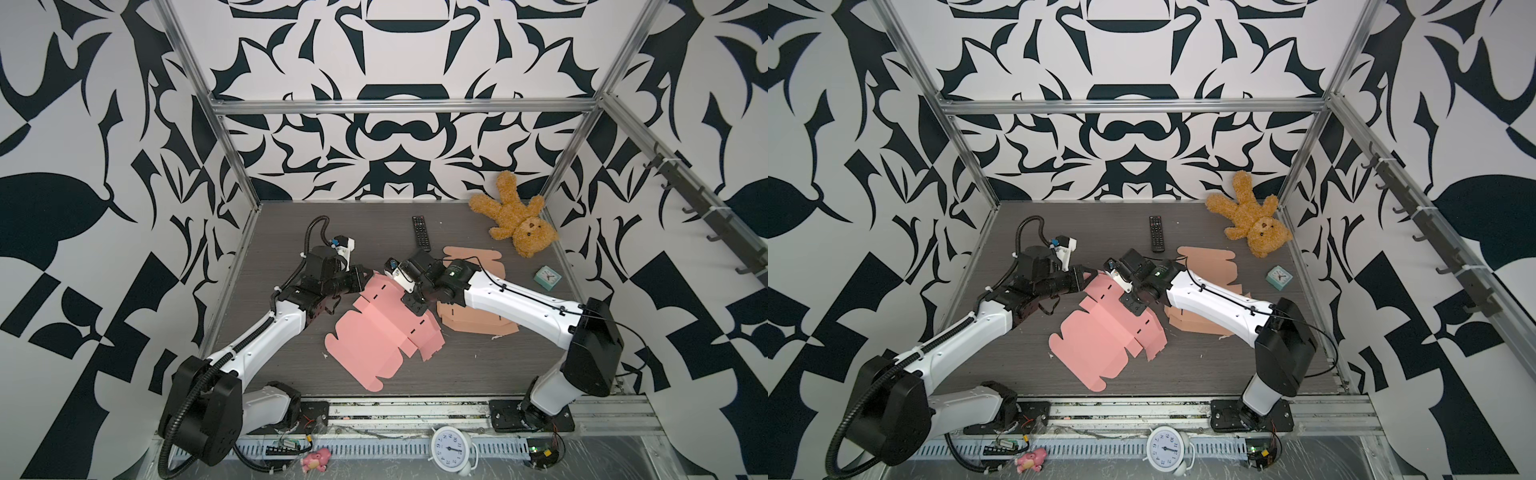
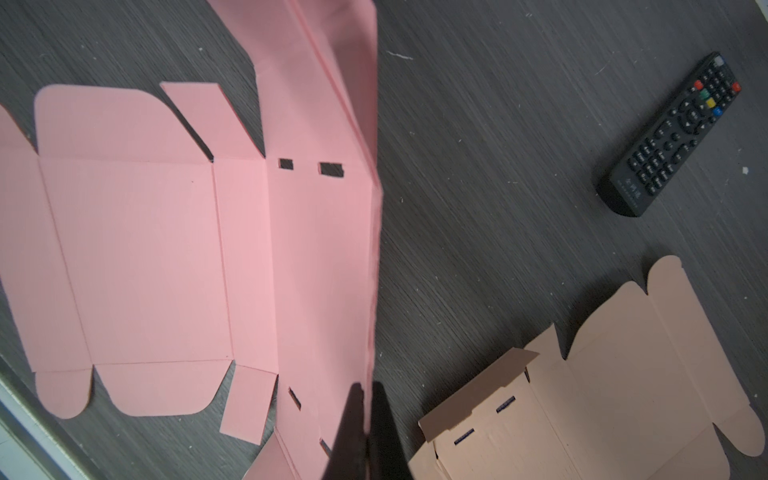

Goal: Fold the paper box

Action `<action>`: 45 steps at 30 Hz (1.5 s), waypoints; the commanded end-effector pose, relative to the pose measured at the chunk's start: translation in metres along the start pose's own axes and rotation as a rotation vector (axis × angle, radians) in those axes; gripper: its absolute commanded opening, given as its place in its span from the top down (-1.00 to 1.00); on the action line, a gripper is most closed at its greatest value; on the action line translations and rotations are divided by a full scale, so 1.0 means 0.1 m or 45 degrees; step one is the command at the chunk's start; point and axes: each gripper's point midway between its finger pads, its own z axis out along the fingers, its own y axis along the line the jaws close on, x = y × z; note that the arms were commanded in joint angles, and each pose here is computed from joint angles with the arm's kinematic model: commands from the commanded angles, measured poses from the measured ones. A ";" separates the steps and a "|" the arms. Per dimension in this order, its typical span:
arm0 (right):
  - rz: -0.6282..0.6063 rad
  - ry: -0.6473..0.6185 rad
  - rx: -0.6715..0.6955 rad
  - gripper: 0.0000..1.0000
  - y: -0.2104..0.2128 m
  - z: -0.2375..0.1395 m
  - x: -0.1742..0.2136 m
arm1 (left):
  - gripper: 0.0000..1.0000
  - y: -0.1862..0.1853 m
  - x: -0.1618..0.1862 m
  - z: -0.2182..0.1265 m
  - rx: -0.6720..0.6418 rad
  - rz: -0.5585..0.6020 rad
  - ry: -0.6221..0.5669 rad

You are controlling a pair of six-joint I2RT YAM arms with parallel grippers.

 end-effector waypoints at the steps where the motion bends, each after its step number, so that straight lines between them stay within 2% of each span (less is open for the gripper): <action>1: -0.009 -0.071 0.012 1.00 0.00 -0.13 -0.09 | 1.00 -0.04 -0.08 -0.03 -0.004 0.027 -0.016; 8: -0.007 -0.090 0.005 1.00 0.01 -0.15 -0.13 | 1.00 -0.13 -0.07 0.04 0.047 0.033 0.019; 25: -0.021 -0.105 0.025 1.00 0.00 -0.17 -0.22 | 1.00 -0.16 0.28 0.06 0.059 0.046 0.097; 37: -0.071 -0.135 0.052 1.00 0.06 -0.20 -0.27 | 1.00 -0.27 0.36 0.09 0.128 0.027 0.115; 41: -0.103 -0.147 0.102 1.00 0.03 -0.23 -0.26 | 1.00 -0.25 0.41 0.11 0.142 0.006 0.118; 45: -0.174 -0.095 0.236 1.00 -0.04 -0.24 -0.22 | 1.00 -0.19 0.43 0.09 0.123 0.009 0.104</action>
